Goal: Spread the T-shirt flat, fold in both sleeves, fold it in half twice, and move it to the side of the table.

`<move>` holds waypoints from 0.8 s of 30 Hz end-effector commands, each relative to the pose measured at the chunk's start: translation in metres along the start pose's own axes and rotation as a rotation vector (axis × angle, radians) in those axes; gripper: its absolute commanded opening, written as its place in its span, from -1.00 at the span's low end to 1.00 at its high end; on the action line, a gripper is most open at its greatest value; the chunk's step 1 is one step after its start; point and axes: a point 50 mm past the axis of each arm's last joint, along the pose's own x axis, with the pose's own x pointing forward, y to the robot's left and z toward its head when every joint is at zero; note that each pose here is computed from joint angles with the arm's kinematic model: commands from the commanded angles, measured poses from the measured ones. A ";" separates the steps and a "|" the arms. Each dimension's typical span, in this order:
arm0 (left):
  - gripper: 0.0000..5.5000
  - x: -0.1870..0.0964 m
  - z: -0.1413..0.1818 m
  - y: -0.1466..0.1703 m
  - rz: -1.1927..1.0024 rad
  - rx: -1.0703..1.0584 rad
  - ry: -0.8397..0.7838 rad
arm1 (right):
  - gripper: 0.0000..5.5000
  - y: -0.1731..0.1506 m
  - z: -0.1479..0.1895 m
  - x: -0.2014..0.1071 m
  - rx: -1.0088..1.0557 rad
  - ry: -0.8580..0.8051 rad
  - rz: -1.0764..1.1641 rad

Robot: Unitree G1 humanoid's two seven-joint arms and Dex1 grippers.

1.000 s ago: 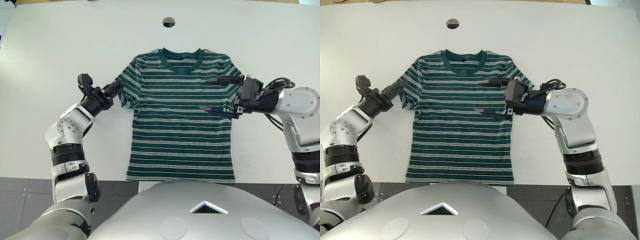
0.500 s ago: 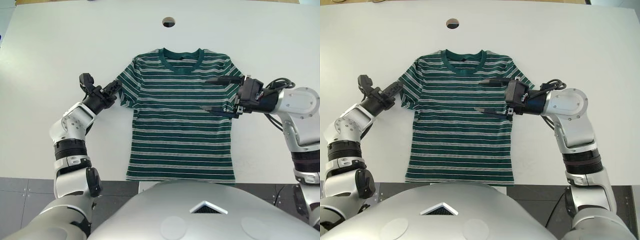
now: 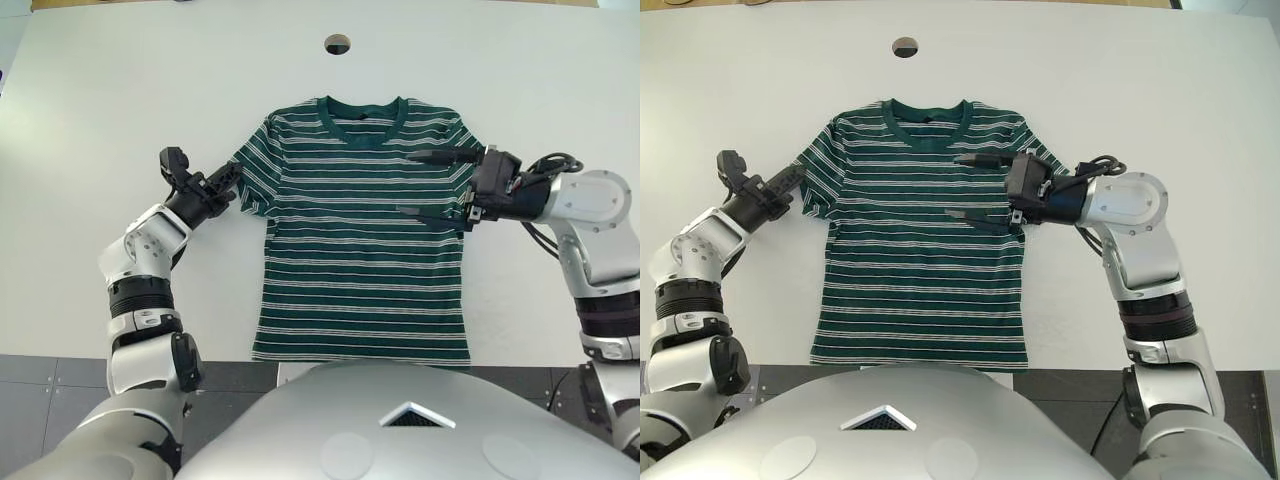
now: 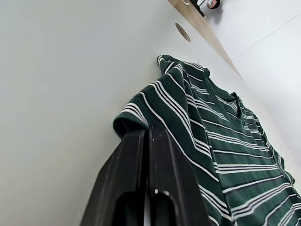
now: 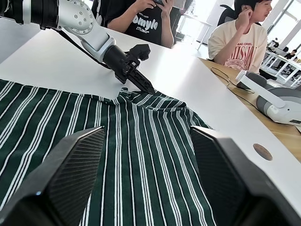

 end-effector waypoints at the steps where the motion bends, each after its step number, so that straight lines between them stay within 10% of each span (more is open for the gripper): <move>1: -0.95 -0.010 -0.018 0.008 0.036 -0.016 0.102 | 0.21 -0.003 0.002 0.001 -0.025 -0.004 0.000; 24: -0.95 -0.033 0.024 -0.015 -0.096 0.053 0.029 | 0.21 -0.004 -0.004 0.013 -0.028 -0.031 -0.007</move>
